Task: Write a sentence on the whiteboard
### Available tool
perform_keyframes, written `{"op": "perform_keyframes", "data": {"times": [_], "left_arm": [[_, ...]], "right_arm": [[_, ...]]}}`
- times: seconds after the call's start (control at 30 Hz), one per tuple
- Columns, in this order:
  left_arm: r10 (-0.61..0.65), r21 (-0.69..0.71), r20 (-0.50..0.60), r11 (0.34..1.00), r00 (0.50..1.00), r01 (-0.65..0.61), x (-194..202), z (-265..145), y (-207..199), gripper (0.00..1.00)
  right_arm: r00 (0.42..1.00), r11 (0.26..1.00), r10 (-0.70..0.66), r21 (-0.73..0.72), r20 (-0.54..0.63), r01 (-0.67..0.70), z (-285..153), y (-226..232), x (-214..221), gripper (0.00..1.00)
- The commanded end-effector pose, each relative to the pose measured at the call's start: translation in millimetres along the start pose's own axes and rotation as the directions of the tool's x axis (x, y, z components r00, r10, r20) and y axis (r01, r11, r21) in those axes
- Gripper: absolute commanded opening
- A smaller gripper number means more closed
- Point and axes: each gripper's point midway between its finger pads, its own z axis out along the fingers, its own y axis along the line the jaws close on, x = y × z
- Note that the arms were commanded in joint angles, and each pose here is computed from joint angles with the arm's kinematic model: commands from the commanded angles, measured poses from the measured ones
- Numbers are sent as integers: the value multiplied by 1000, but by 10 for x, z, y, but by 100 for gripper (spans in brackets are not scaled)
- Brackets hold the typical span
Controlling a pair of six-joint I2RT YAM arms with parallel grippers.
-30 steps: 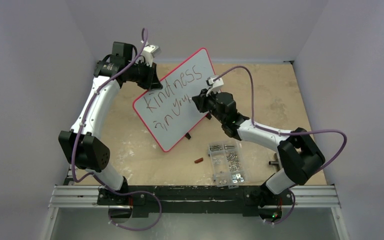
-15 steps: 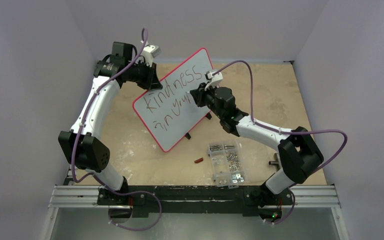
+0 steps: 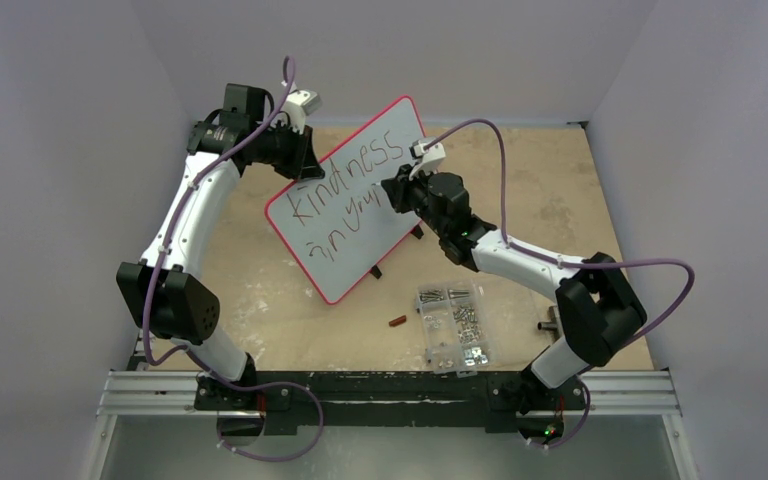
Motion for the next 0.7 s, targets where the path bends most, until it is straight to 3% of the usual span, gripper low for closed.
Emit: {"op": "perform_keyframes", "data": {"times": [0.0,0.67], "left_arm": [[61,-69,0,996,998,-61,-30,-123,56,0],[62,-71,1,996,998,-62,-33,-136,51,0]], "right_arm": [[1000,1000,9,5,-12,-9,8,-21,65,0],[998,995,47,-84,-41,-50,-113,111,217,0]]}}
